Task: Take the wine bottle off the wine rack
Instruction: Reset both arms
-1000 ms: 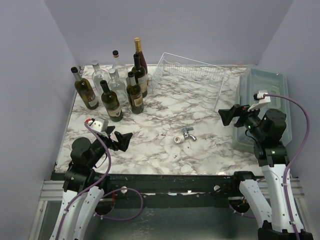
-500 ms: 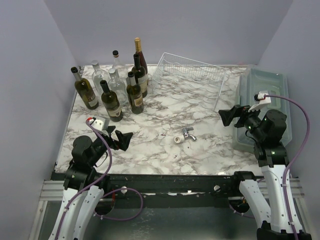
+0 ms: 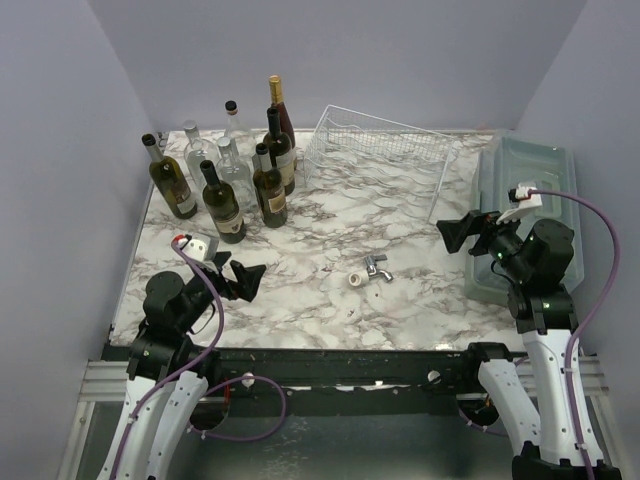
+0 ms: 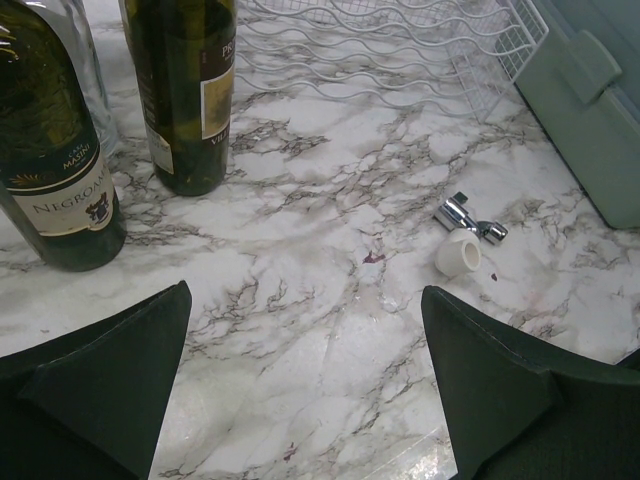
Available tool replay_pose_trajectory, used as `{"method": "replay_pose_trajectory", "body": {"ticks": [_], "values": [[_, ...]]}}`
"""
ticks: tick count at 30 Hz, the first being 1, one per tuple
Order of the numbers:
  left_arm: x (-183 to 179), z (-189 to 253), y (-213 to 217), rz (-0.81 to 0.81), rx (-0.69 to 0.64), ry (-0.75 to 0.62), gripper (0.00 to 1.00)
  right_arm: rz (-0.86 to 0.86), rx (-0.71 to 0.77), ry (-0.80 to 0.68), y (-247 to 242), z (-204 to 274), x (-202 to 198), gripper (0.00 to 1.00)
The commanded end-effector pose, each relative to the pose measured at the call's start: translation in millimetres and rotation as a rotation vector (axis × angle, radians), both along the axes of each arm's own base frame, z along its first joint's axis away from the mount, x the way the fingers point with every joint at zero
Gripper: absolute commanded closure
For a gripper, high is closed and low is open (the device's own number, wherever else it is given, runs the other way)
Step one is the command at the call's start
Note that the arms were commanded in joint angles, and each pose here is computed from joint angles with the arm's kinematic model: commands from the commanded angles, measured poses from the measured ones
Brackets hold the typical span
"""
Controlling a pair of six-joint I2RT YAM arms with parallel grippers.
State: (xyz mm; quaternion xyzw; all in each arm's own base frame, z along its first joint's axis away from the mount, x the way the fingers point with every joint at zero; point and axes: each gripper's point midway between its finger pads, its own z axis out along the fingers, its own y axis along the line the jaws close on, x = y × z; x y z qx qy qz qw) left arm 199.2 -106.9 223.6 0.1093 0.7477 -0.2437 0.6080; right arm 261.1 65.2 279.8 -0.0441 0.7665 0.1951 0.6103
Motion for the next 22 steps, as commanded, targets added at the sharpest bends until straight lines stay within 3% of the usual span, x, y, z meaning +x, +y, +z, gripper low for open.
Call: {"method": "replay_pose_trajectory", "body": {"ticks": [1, 22], "values": [[-0.5, 0.2, -0.1, -0.006, 0.0, -0.02, 0.01, 0.009, 0.011, 0.015, 1.1, -4.7, -0.4, 0.0], [0.3, 0.8, 2.0, 0.006, 0.003, -0.026, 0.01, -0.005, -0.002, 0.02, -2.6, -7.8, 4.1, 0.01]]}}
